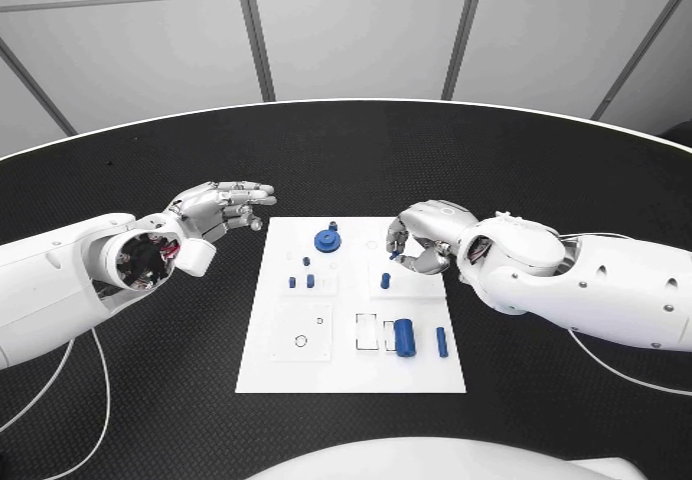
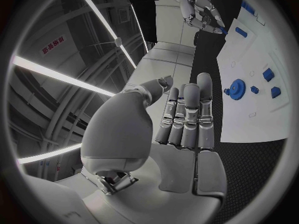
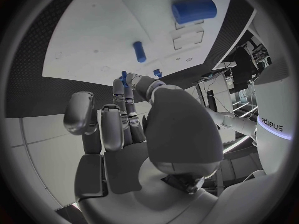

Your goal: Assemble the parts on the task board

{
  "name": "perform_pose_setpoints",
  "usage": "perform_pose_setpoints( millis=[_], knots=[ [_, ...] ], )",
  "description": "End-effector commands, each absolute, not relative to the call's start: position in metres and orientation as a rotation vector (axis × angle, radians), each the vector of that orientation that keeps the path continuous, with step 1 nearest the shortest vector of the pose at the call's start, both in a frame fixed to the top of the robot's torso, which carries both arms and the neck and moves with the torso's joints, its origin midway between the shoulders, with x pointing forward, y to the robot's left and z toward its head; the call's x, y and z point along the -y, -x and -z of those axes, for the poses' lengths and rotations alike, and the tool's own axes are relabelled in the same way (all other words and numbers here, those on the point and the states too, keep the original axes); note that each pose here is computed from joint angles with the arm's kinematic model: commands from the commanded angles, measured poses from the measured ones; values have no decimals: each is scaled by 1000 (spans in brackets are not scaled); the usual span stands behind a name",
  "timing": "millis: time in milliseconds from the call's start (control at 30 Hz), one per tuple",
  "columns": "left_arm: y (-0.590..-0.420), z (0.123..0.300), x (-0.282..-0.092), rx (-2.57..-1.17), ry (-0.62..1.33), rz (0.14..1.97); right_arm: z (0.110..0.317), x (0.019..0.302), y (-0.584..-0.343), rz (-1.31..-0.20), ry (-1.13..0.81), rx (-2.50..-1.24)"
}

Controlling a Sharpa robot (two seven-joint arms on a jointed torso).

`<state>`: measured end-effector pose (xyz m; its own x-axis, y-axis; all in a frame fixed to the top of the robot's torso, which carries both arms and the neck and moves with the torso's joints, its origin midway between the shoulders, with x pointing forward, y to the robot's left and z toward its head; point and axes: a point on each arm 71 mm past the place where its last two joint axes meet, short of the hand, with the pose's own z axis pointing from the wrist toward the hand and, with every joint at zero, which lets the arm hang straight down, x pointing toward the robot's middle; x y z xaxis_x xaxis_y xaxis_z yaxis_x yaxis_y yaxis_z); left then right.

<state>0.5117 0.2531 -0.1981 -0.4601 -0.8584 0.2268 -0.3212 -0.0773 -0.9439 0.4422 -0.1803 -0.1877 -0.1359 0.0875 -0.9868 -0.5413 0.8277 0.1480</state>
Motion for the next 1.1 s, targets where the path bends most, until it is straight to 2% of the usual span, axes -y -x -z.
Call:
perform_pose_setpoints(
  millis=[33, 267, 500, 700, 1100],
  knots=[
    [-512, 198, -252, -1749, 1268, 1565, 180, 166, -433, -615, 381, -1603],
    [-512, 198, -251, -1752, 1267, 1568, 173, 138, -423, -699, 418, -1572],
    [-511, 198, -248, -1758, 1264, 1573, 176, 114, -426, -744, 458, -1571],
    [-511, 198, -245, -1764, 1261, 1579, 186, 97, -428, -765, 489, -1594],
    [-511, 198, -241, -1770, 1257, 1586, 209, 84, -424, -783, 527, -1657]
  ],
)
